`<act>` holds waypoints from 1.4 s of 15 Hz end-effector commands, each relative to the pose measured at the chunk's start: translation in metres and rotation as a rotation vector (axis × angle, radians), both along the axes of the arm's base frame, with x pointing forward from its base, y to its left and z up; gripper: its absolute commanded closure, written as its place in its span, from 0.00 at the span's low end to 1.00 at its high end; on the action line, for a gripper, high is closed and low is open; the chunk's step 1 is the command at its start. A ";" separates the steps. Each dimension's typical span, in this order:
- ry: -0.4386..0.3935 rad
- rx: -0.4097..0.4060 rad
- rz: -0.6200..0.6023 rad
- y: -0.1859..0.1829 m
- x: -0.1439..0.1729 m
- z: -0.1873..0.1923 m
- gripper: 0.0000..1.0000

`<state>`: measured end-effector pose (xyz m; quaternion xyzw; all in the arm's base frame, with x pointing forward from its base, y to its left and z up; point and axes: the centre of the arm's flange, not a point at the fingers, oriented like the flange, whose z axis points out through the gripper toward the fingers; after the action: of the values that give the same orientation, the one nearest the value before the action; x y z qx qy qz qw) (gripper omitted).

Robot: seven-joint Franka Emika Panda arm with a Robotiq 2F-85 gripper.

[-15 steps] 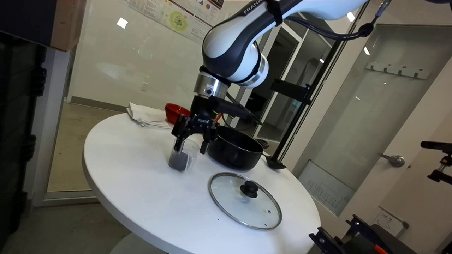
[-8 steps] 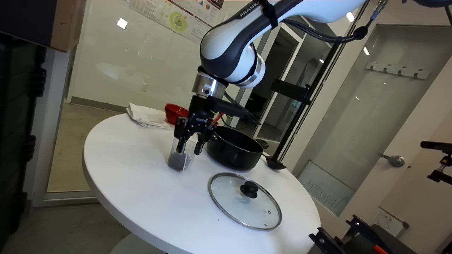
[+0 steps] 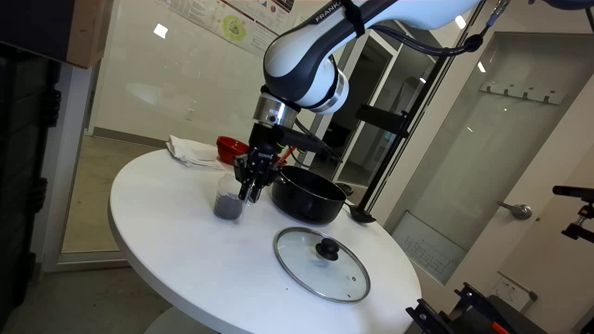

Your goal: Put the lid on the table then pour the contents from the clear jar into the black pot

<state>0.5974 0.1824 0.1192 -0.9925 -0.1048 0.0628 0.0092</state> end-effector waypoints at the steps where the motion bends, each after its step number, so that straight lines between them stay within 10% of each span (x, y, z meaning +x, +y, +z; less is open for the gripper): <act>1: 0.001 -0.006 -0.022 -0.002 0.005 0.010 0.94; 11: -0.026 0.183 -0.131 -0.026 0.038 0.106 0.94; 21: -0.075 0.199 -0.412 -0.162 0.095 0.166 0.94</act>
<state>0.6785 0.0512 0.2795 -0.9916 0.0579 0.0084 0.1158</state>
